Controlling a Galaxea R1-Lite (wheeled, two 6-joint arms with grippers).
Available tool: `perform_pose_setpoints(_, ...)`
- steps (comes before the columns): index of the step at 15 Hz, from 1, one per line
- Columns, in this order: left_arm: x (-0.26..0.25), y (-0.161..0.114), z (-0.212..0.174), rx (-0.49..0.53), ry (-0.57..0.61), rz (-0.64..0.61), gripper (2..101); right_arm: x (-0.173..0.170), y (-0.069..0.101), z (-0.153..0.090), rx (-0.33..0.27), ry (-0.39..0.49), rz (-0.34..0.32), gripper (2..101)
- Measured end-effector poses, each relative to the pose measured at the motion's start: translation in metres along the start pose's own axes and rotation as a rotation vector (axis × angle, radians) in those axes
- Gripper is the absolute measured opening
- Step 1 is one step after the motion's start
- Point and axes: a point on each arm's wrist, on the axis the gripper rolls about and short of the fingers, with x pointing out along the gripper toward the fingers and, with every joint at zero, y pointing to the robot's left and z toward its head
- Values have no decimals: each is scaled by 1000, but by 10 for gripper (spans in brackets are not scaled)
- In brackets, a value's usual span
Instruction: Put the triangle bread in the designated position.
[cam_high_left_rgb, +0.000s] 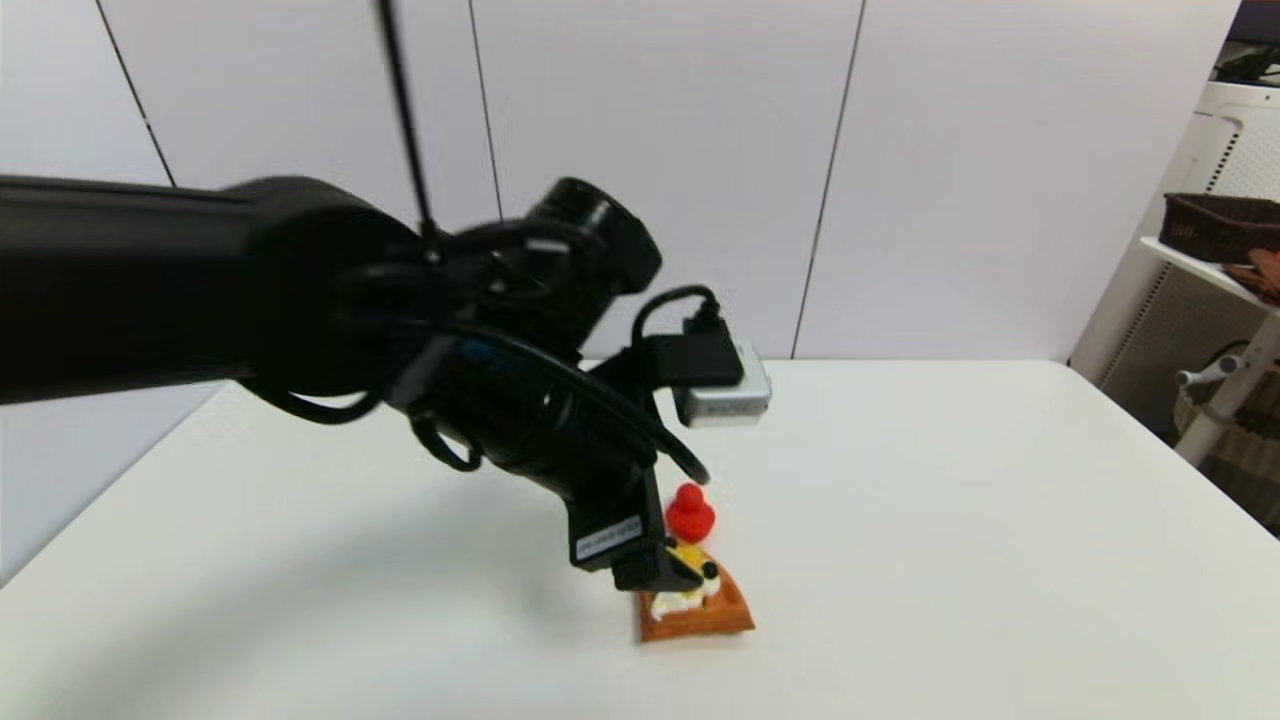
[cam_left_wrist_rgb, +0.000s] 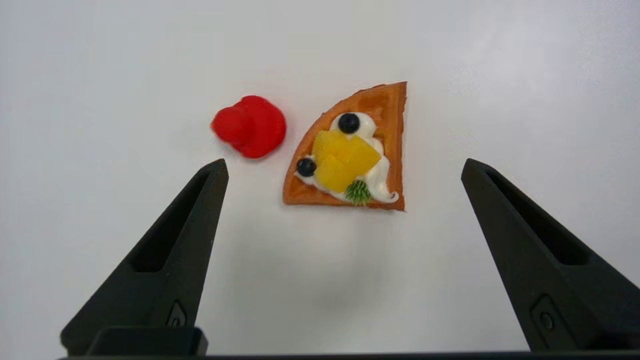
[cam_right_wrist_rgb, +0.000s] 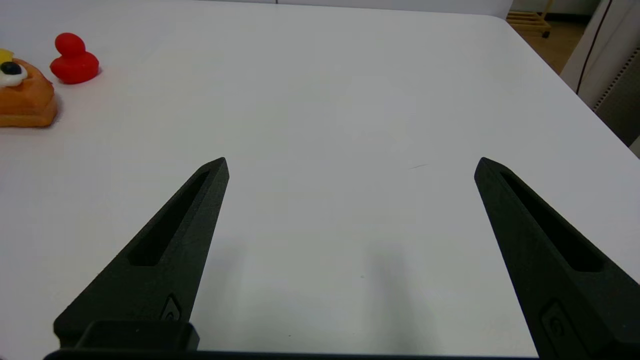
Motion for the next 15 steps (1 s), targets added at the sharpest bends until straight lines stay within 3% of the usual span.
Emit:
perform_pose_setpoints(3, -65, 12, -18, -124, -46, 163, 956, 0, 0, 0, 0, 0, 0, 973)
perform_pose_setpoints(7, -146, 16, -75, -307, -42, 413, 965, 0, 0, 0, 0, 0, 0, 973)
perform_pose_setpoints(10, -181, -8, -106, -427, -58, 557, 970, 0, 0, 0, 0, 0, 0, 973)
perform_pose_setpoints(15, -193, -61, -143, -577, -175, 749, 971, 0, 0, 0, 0, 0, 0, 973)
